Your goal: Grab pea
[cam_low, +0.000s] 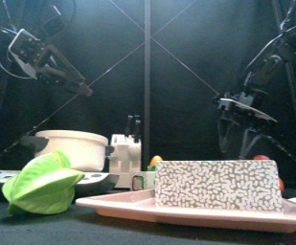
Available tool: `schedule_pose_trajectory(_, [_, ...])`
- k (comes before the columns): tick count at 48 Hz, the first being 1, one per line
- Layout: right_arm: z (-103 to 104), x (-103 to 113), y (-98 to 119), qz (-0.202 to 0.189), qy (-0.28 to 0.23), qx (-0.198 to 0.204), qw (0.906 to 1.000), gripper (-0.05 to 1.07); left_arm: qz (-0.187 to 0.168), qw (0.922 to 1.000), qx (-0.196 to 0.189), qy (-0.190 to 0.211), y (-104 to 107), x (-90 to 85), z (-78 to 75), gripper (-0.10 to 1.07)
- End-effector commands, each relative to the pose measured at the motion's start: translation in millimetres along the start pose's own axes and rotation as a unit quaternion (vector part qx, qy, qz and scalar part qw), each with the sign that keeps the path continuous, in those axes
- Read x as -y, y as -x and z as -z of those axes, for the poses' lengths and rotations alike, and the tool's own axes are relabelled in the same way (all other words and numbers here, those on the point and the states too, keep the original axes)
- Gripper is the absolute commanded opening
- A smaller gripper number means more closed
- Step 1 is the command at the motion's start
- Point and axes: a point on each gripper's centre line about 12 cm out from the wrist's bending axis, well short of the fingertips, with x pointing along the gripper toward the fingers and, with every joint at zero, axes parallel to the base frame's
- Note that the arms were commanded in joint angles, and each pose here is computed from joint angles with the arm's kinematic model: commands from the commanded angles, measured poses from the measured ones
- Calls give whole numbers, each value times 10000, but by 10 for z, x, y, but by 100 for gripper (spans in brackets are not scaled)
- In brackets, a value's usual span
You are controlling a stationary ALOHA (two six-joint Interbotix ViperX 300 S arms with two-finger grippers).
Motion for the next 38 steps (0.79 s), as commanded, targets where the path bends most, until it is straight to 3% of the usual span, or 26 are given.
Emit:
schedule_pose_trajectory(1, [-121, -237, 161, -471, 147, 317, 9983, 97, -57, 9999, 81, 138, 3, -32, -55, 98])
schedule_pose_trajectory(13, [57, -720, 309, -1142, 745, 272, 9903, 97, -96, 9988, 96, 469, 8, -40, -41, 98])
schedule_pose_trajectory(24, [364, -1006, 359, -1455, 1280, 6, 9810, 97, -96, 9988, 89, 477, 9, -39, -35, 98])
schedule_pose_trajectory(38, [721, -1283, 380, -1668, 2139, -164, 9624, 97, -93, 9988, 66, 478, 10, -36, -16, 98])
